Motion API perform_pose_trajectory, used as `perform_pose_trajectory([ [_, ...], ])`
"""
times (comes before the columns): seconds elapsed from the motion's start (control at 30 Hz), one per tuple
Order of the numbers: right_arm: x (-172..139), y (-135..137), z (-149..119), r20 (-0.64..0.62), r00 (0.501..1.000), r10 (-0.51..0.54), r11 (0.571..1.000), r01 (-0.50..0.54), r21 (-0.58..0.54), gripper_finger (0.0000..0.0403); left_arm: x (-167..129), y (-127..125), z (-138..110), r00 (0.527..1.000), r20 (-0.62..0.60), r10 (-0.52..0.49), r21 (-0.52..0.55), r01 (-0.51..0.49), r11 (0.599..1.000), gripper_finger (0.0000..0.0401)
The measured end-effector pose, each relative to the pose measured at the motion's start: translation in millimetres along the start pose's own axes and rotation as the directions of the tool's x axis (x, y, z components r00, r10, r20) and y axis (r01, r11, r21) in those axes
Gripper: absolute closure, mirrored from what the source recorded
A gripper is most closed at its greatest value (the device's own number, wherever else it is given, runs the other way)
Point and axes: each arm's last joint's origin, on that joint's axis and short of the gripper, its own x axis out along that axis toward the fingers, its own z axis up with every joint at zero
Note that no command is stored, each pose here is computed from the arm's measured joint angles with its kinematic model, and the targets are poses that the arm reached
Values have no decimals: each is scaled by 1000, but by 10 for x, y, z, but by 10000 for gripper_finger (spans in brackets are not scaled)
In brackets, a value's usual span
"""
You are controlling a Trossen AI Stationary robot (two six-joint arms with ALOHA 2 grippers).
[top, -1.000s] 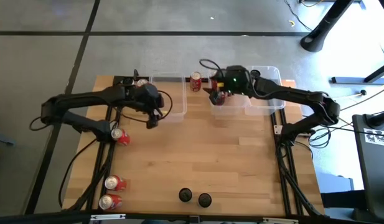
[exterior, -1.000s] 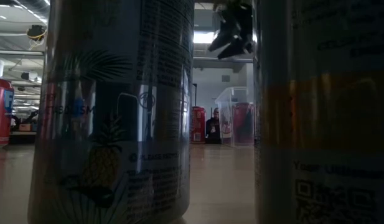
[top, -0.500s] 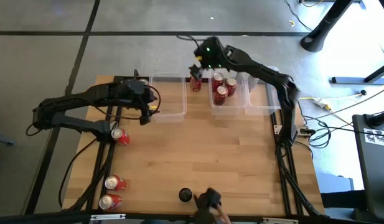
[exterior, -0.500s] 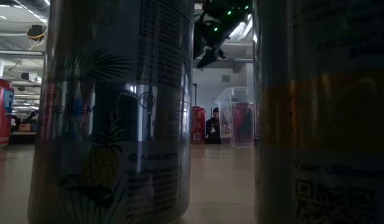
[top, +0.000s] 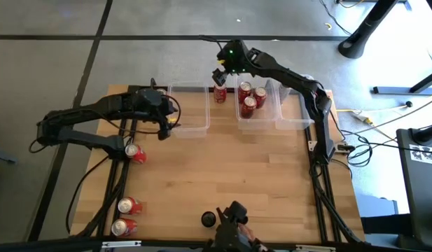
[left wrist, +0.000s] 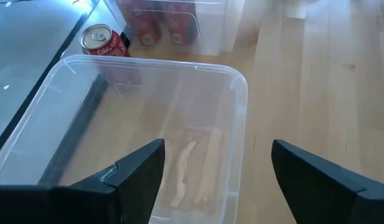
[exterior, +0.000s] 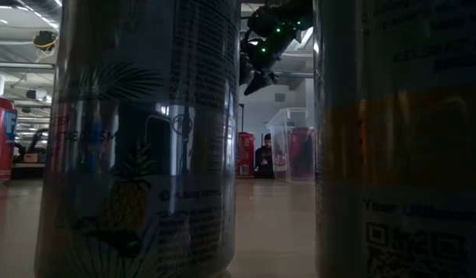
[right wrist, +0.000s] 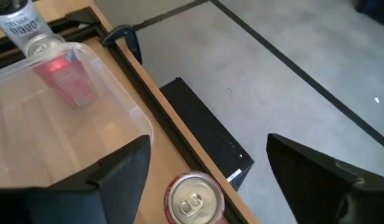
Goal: Sort soda cans
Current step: Put the bottom right white and yellow soda can into the right transparent bin
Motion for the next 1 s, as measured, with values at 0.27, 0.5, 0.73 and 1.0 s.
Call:
perform_pose_trajectory([
  [0.27,154,26,-153,-114,993,44,999,-41,28,21,0,1,14,1000,15,1,-9,-1,1000,119],
  [0.5,186,78,-239,-183,980,74,996,-66,52,57,1,1,17,1000,17,1,-24,-1,1000,119],
  [0.73,321,169,-329,-150,988,33,999,-27,42,60,1,1,17,1000,17,1,-48,0,999,119],
  [1.0,419,137,-497,-206,978,-15,998,27,58,61,1,1,17,1000,17,1,-54,0,999,119],
])
